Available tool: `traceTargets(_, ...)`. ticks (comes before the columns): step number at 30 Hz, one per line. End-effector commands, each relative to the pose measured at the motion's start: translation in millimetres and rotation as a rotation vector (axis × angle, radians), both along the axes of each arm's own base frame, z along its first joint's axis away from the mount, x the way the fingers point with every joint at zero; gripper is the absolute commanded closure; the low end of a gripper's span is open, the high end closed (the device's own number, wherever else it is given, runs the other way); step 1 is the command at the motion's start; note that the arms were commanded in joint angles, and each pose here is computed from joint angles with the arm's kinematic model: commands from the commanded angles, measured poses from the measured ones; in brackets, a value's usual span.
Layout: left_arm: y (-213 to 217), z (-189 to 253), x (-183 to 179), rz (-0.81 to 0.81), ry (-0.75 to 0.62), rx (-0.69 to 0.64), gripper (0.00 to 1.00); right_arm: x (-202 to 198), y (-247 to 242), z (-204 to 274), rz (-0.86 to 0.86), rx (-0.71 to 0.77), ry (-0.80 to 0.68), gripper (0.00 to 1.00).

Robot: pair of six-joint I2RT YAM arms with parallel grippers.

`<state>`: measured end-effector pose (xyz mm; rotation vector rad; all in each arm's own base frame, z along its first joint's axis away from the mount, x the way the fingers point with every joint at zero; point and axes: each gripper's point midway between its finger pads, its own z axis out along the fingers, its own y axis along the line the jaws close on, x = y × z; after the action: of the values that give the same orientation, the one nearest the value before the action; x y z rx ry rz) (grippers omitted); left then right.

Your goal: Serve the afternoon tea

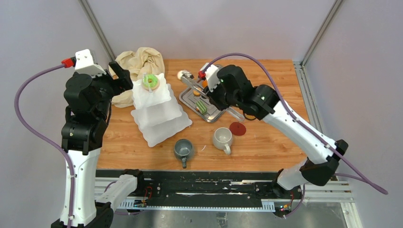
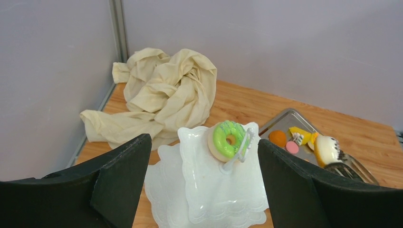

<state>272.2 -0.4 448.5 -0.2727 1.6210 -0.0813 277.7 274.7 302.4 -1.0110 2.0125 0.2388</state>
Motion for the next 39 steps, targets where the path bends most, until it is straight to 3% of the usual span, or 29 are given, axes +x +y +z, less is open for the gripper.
traceTargets(1, 10, 15, -10, 0.049, -0.037, 0.014, 0.13, -17, 33, 55, 0.148, 0.075, -0.2, 0.99)
traceTargets(14, 11, 18, -11, 0.052, -0.04, 0.015, 0.13, -44, 98, 48, 0.367, 0.012, -0.259, 0.99)
traceTargets(30, 9, 13, -10, 0.046, -0.034, 0.016, 0.13, -37, 104, 19, 0.343, -0.164, -0.298, 0.97)
traceTargets(32, 9, 13, -10, 0.045, -0.033, 0.016, 0.13, -39, 107, 15, 0.351, -0.18, -0.296, 0.91)
traceTargets(36, 9, 12, -11, 0.045, -0.032, 0.016, 0.13, -42, 111, 16, 0.359, -0.174, -0.297, 0.67)
traceTargets(39, 9, 13, -11, 0.045, -0.035, 0.016, 0.13, -42, 111, 20, 0.357, -0.158, -0.303, 0.58)
